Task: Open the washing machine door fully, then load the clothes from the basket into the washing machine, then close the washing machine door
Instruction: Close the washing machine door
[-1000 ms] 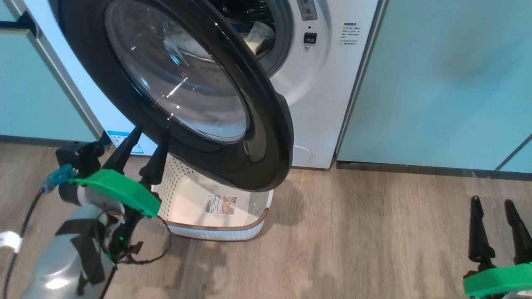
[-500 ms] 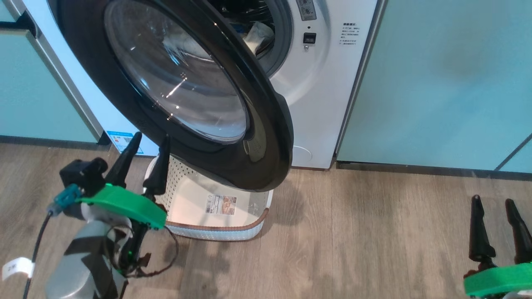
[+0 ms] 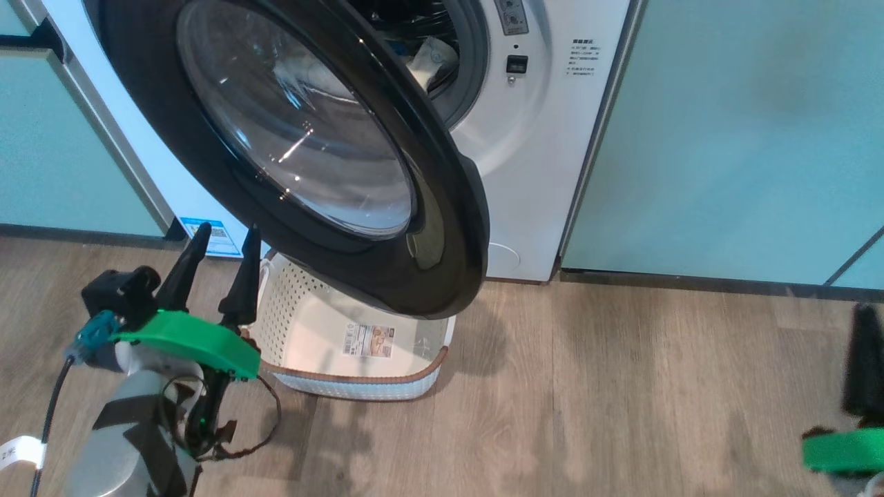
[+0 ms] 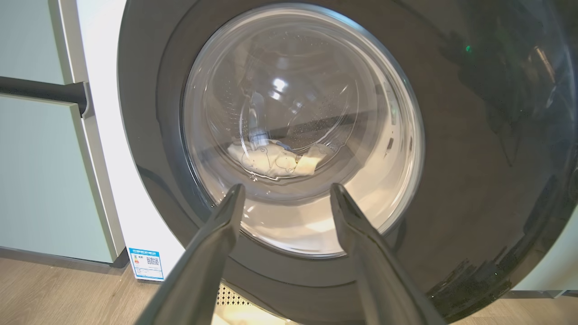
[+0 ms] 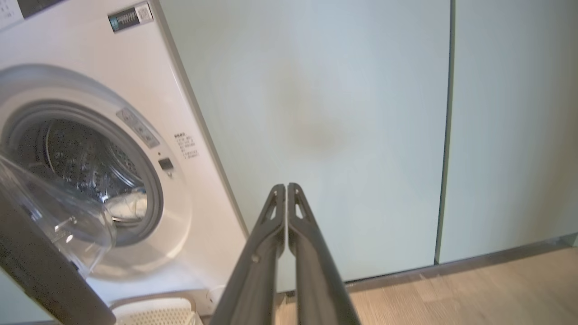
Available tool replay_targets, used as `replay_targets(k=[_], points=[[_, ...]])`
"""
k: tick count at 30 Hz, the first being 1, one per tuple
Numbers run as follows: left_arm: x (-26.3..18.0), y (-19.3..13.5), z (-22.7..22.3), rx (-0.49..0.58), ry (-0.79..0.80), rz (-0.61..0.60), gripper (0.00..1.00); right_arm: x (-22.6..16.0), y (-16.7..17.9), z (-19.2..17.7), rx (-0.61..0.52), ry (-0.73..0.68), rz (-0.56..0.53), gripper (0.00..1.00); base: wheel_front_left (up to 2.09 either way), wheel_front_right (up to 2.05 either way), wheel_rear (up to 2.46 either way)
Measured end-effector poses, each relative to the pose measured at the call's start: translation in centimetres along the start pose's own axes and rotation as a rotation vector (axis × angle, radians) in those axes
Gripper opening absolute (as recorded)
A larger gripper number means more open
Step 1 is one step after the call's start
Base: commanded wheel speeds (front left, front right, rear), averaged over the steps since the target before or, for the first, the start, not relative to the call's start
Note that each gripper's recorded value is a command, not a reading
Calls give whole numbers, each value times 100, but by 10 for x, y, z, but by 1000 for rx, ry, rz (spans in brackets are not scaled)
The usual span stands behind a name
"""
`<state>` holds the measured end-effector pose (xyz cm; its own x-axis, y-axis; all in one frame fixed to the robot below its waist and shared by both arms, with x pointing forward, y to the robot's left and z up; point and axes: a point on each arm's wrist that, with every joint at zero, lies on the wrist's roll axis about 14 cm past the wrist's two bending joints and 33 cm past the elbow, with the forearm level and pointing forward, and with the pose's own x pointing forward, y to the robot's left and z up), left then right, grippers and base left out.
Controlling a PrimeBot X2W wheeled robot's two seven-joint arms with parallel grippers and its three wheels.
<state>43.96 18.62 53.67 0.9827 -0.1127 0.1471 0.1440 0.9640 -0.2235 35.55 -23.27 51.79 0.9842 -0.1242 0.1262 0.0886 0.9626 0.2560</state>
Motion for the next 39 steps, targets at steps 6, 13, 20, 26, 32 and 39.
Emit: replay_targets(k=[6, 13, 20, 26, 32, 39], points=[[-2, 3, 0, 1, -3, 17, 100, 28, 26, 83, 29, -269, 76, 0, 0, 0, 0], [-10, 9, 3, 37, -3, 34, 100, 34, 94, 153, 76, -499, 282, 0, 0, 0, 0], [-22, 13, 4, 44, -2, 50, 100, 20, 196, 182, 148, -590, 618, 0, 0, 0, 0], [-33, 18, 3, 52, 7, 72, 100, 3, 266, 171, 198, -550, 854, 0, 0, 0, 0], [-40, 26, 9, 56, -6, 102, 100, -16, 325, 109, 209, -346, 1046, 0, 0, 0, 0], [-47, 31, 7, 65, 6, 124, 100, -30, 353, 37, 160, -132, 1142, 0, 0, 0, 0]])
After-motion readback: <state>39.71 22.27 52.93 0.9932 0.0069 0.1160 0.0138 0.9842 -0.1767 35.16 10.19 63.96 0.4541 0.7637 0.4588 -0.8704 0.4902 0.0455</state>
